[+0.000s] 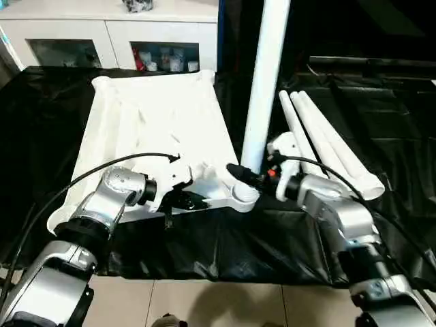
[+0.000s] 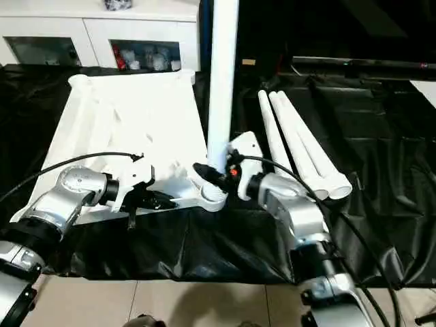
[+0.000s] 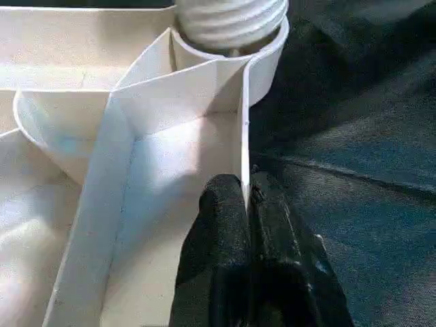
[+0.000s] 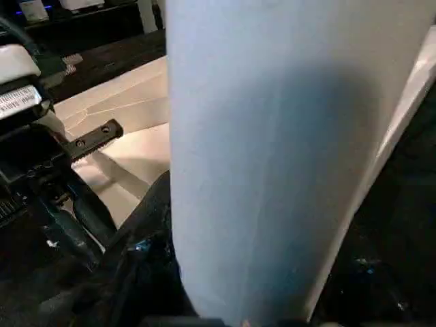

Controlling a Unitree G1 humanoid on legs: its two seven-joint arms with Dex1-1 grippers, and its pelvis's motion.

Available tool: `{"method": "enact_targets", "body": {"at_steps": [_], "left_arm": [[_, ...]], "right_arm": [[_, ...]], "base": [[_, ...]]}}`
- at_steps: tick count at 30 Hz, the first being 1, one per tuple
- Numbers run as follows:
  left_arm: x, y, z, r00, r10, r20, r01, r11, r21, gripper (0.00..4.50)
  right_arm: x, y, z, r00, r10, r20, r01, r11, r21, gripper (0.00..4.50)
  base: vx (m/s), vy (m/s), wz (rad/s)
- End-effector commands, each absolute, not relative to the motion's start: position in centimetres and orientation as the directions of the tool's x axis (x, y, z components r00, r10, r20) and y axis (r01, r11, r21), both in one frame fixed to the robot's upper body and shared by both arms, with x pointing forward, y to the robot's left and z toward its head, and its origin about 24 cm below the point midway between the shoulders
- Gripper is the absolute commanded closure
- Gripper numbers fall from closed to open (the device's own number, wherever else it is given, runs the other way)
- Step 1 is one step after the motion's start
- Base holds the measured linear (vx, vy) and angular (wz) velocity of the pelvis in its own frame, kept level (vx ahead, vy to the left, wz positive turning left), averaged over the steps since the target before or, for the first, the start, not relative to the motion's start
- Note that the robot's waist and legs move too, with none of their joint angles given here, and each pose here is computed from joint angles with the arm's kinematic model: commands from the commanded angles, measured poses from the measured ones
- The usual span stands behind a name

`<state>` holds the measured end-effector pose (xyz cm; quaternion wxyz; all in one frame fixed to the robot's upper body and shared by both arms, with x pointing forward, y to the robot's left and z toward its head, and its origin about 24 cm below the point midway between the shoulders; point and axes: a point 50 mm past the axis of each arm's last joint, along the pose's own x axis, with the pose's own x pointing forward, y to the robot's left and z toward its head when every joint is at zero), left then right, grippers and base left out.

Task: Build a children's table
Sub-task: Insert table leg to table base

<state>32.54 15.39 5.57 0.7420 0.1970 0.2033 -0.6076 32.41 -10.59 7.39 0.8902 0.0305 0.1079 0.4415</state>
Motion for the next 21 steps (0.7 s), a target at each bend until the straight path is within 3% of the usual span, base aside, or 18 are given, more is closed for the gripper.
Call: {"method": "enact_targets", "body": {"at_steps": [1,12,18,21], "left_arm": [[32.2,14.9,5.6,0.149,-0.842,-0.518,0.987,0.154,0.033,4.5],[32.4,14.6,6.0,0.185,-0.854,-0.486,0.98,0.199,0.022,4.5],[32.8,14.2,6.2,0.225,-0.851,-0.474,0.97,0.243,0.024,4.5],[33.4,13.7,6.4,0.274,-0.848,-0.453,0.956,0.293,0.03,4.5]], "right_arm": [[32.5,-10.8,7.2,0.585,0.791,-0.18,-0.78,0.609,0.144,2.6],[32.4,-11.4,5.7,0.613,0.767,-0.189,-0.75,0.64,0.168,2.6],[32.3,-12.5,4.9,0.67,0.729,-0.142,-0.698,0.683,0.213,2.6],[31.7,-13.7,3.5,0.741,0.664,-0.095,-0.624,0.734,0.267,2.6]], "base": [[0.0,0.0,0.0],[0.0,0.0,0.0],[0.0,0.0,0.0],[0.0,0.0,0.0]]}}
